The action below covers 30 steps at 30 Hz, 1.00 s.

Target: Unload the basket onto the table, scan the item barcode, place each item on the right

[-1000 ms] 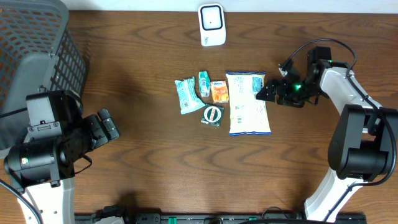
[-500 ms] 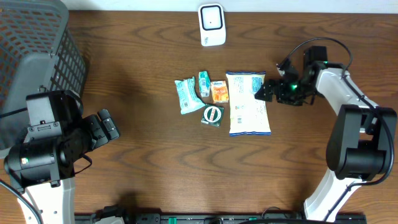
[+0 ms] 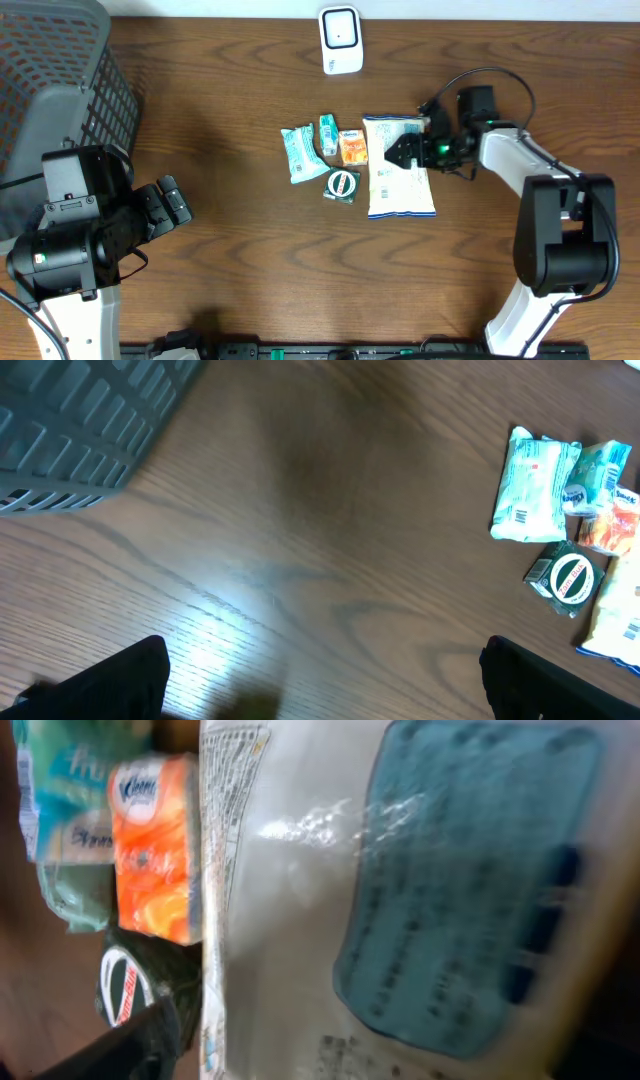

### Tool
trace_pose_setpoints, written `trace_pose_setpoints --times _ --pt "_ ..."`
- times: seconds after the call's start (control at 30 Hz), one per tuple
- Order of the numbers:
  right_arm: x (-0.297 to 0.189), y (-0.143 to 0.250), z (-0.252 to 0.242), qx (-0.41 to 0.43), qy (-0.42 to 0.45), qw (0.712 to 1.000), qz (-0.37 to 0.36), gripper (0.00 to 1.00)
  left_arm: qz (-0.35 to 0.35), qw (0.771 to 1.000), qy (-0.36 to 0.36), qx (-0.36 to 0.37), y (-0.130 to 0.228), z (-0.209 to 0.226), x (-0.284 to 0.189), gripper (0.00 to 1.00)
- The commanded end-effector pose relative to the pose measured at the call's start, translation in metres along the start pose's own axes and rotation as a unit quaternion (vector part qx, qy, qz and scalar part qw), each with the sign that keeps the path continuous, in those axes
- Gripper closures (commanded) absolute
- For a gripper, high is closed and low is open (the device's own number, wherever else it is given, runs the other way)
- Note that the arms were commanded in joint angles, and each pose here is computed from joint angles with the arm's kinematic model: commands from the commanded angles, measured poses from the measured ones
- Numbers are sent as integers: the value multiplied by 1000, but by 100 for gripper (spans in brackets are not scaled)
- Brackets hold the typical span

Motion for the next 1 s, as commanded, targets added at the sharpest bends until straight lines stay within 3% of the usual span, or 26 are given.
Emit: trace_pose_setpoints --times 0.0,0.1,0.13,0.3,0.6,0.97 --pt "26 34 -15 37 33 997 54 28 1 1000 -9 -7 0 4 1 2" --pt "27 34 -13 47 32 997 53 71 1 1000 -9 -7 0 4 1 3" --pt "26 33 -13 51 32 997 51 80 1 1000 -9 -7 0 4 1 2" --pt "8 20 -11 66 33 996 43 99 1 1000 -9 -7 0 4 1 2" --pt "-52 -18 41 -16 13 1000 -6 99 1 1000 -9 -7 0 4 1 2" --pt "-120 -16 138 -122 -192 972 -53 99 1 1000 -10 -7 0 4 1 2"
Point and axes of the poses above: each gripper's point midway between its finger pads, its own x axis out along the fingers, its own z axis along the line the jaws close on, y = z × x, the point moved 3 cm from there along -x, back along the fingers, and after that the axes turned 13 degrees about x, right-handed, at the moved point
